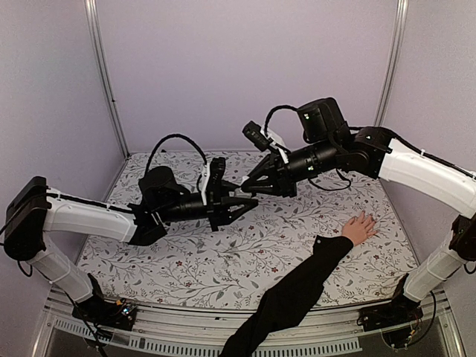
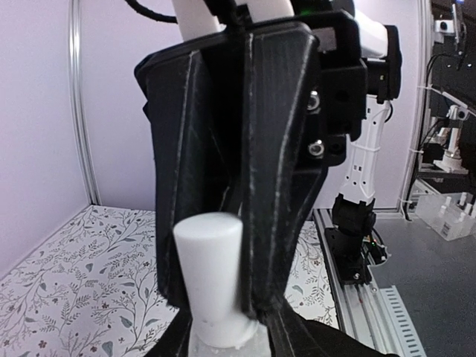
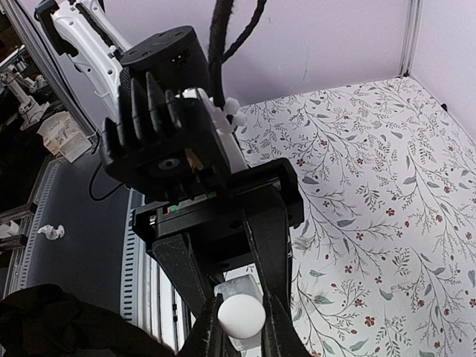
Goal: Paint the nails
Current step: Unscrew the nail polish bottle.
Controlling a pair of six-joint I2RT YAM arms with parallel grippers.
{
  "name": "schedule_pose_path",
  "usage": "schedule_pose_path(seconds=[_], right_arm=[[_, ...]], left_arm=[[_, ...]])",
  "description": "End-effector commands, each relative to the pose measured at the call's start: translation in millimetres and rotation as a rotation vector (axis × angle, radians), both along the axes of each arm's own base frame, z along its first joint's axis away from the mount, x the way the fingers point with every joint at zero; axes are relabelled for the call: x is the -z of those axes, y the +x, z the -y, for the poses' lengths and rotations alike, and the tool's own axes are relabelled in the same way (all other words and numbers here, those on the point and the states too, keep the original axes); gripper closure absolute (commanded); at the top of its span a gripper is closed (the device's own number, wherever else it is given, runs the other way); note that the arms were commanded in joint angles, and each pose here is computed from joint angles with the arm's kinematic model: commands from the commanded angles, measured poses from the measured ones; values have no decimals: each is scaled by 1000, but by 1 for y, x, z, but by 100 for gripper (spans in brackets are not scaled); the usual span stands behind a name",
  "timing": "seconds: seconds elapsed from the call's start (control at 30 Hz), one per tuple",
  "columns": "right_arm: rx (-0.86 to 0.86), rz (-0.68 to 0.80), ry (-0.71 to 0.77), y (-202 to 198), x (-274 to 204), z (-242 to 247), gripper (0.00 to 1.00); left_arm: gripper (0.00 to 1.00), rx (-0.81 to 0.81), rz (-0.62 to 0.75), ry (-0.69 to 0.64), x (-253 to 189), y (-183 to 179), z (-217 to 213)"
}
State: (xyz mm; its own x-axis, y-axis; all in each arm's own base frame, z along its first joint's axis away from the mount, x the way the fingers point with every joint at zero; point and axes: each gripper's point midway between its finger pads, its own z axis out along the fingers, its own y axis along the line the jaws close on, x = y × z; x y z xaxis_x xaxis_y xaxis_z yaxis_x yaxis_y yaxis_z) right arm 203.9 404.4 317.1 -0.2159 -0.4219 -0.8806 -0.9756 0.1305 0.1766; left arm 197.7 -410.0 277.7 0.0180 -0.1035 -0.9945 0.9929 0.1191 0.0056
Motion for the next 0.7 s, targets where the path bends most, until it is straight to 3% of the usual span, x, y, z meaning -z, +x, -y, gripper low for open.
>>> schedule_pose_path(seconds=[0.0,0.2,0.33,0.67], right_arm=[[38,62,19,14,-14,-5,100],[50,74,1,17,-14,-4,100],[69,80,-21,21,-12,-2,100],[80,92,-71,23,-2,3,100]], left_arm=[[74,50,11,14,-3,-12,10],[74,40,-1,27,1,-9,11],[65,27,-2,35,3,-8,8],[70,23,-13,53,7,-8,5]])
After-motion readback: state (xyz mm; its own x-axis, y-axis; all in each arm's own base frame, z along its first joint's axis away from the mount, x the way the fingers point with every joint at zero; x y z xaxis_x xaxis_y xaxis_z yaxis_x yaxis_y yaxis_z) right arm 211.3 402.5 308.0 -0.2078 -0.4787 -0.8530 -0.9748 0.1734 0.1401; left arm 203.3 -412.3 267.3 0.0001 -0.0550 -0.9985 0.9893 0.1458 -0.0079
